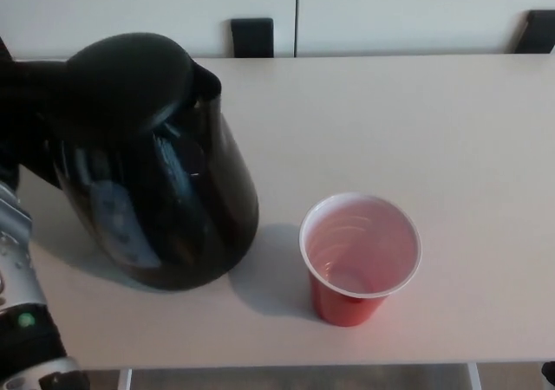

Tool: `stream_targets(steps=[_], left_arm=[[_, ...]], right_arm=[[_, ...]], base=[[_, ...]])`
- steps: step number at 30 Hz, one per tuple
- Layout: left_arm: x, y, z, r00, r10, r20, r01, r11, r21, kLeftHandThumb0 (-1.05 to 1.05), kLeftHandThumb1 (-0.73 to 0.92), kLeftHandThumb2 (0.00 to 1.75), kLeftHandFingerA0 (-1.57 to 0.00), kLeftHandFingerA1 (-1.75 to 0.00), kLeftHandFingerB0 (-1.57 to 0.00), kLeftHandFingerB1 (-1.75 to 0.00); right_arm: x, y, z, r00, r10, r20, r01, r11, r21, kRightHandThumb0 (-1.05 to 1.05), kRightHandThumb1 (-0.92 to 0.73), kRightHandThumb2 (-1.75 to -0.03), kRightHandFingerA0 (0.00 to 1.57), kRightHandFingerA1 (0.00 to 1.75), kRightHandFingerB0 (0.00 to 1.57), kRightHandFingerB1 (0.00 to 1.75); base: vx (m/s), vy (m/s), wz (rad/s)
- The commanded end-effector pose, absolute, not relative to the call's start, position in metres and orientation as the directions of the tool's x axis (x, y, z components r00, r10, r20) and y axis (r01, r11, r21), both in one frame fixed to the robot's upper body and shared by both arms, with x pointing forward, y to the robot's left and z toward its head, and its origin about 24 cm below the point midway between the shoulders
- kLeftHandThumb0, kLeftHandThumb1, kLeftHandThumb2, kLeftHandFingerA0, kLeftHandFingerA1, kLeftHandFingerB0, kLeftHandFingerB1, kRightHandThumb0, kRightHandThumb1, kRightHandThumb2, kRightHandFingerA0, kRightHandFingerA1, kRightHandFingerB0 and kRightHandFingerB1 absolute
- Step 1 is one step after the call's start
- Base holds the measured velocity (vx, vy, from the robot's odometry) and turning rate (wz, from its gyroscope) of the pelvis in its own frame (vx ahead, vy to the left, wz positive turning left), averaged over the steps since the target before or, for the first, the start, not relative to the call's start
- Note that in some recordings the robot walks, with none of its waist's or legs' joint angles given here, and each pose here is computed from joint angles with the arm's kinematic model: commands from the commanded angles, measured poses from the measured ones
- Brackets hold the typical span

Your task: The robot walk towards a table in front and uses its left hand to pick up the pot from the base and pour water to the cup on the right hand side

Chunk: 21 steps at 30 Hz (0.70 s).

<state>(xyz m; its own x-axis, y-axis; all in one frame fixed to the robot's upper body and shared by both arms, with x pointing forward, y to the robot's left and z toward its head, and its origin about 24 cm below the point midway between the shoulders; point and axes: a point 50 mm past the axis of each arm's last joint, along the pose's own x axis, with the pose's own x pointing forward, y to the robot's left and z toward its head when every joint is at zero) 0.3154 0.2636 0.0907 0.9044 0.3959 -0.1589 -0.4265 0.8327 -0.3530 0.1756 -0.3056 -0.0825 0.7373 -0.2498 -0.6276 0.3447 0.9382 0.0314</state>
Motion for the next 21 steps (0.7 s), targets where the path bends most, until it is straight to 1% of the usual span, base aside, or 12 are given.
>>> stream_targets(steps=[1, 2, 3, 4, 5, 6, 8, 9, 10, 11, 12, 21], left_arm=[[0.313, 0.251, 0.083, 0.961, 0.195, -0.195, -0.260, 0.877, -0.404, -0.10, 0.53, 0.55, -0.78, -0.90, -0.76, -0.71], [0.313, 0.251, 0.083, 0.962, 0.191, -0.196, -0.257, 0.878, -0.404, -0.10, 0.53, 0.55, -0.78, -0.90, -0.76, -0.71], [0.312, 0.246, 0.083, 0.974, 0.107, -0.200, -0.175, 0.914, -0.367, -0.32, 0.42, 0.64, -0.69, -0.53, -0.48, -0.46], [0.310, 0.241, 0.083, 0.980, 0.028, -0.197, -0.093, 0.941, -0.325, -0.32, 0.40, 0.60, -0.58, -0.46, -0.34, -0.38], [0.310, 0.239, 0.083, 0.981, 0.008, -0.195, -0.070, 0.947, -0.314, -0.32, 0.40, 0.60, -0.58, -0.46, -0.34, -0.38], [0.309, 0.238, 0.084, 0.982, -0.020, -0.190, -0.035, 0.960, -0.279, -0.34, 0.45, 0.60, -0.28, -0.37, -0.28, -0.34], [0.308, 0.237, 0.084, 0.982, -0.035, -0.188, -0.016, 0.965, -0.263, -0.34, 0.45, 0.60, -0.28, -0.37, -0.28, -0.34], [0.308, 0.234, 0.087, 0.981, -0.075, -0.180, 0.039, 0.980, -0.196, -0.21, 0.34, 0.87, -0.07, -0.51, -0.06, -0.48], [0.308, 0.233, 0.088, 0.980, -0.081, -0.179, 0.047, 0.981, -0.188, -0.21, 0.34, 0.87, -0.07, -0.51, -0.06, -0.48], [0.308, 0.232, 0.089, 0.979, -0.095, -0.178, 0.067, 0.985, -0.158, -0.43, 0.43, 0.60, -0.17, -0.34, -0.19, -0.32], [0.307, 0.230, 0.091, 0.977, -0.118, -0.175, 0.096, 0.987, -0.130, -0.25, 0.32, 0.85, -0.01, -0.49, 0.00, -0.46], [0.307, 0.225, 0.108, 0.937, -0.284, -0.202, 0.314, 0.939, 0.137, -0.52, 0.35, 0.70, 0.00, -0.12, -0.03, -0.16]], right_arm=[[0.179, -0.310, -0.078, 0.744, -0.268, -0.612, 0.347, 0.938, 0.010, -0.37, -0.58, -0.55, 0.45, 0.44, 0.44, 0.38], [0.179, -0.310, -0.078, 0.744, -0.269, -0.612, 0.347, 0.938, 0.010, -0.37, -0.58, -0.55, 0.45, 0.44, 0.44, 0.38], [0.181, -0.310, -0.077, 0.748, -0.267, -0.608, 0.339, 0.941, 0.004, -0.37, -0.59, -0.56, 0.44, 0.43, 0.43, 0.37], [0.182, -0.310, -0.076, 0.751, -0.266, -0.605, 0.334, 0.942, 0.001, -0.33, -0.60, -0.58, 0.44, 0.44, 0.41, 0.38], [0.182, -0.311, -0.076, 0.751, -0.265, -0.605, 0.333, 0.943, 0.000, -0.33, -0.60, -0.58, 0.44, 0.44, 0.41, 0.38], [0.184, -0.311, -0.075, 0.751, -0.264, -0.605, 0.333, 0.943, 0.002, -0.32, -0.62, -0.58, 0.43, 0.43, 0.41, 0.38], [0.185, -0.311, -0.075, 0.752, -0.263, -0.605, 0.332, 0.943, 0.003, -0.32, -0.62, -0.58, 0.43, 0.43, 0.41, 0.38], [0.189, -0.311, -0.073, 0.754, -0.269, -0.599, 0.340, 0.940, 0.005, -0.37, -0.60, -0.57, 0.45, 0.43, 0.44, 0.38], [0.189, -0.311, -0.073, 0.754, -0.270, -0.598, 0.341, 0.940, 0.005, -0.37, -0.60, -0.57, 0.45, 0.43, 0.44, 0.38], [0.191, -0.311, -0.072, 0.753, -0.272, -0.600, 0.344, 0.939, 0.005, -0.36, -0.59, -0.56, 0.46, 0.43, 0.44, 0.38], [0.193, -0.311, -0.072, 0.757, -0.269, -0.596, 0.340, 0.940, 0.008, -0.41, -0.40, -0.78, 0.40, 0.56, 0.35, 0.51], [0.199, -0.313, -0.067, 0.768, -0.267, -0.582, 0.328, 0.945, 0.000, -0.38, -0.59, -0.56, 0.46, 0.45, 0.44, 0.39]], base=[[0.00, 0.000, 0.00], [0.00, 0.000, 0.00], [0.00, 0.000, 0.00], [0.00, 0.000, 0.00], [0.00, 0.000, 0.00], [0.00, 0.000, 0.00], [0.00, 0.000, 0.00], [0.00, 0.000, 0.00], [0.00, 0.000, 0.00], [0.00, 0.000, 0.00], [0.00, 0.000, 0.00], [0.00, 0.000, 0.00]])
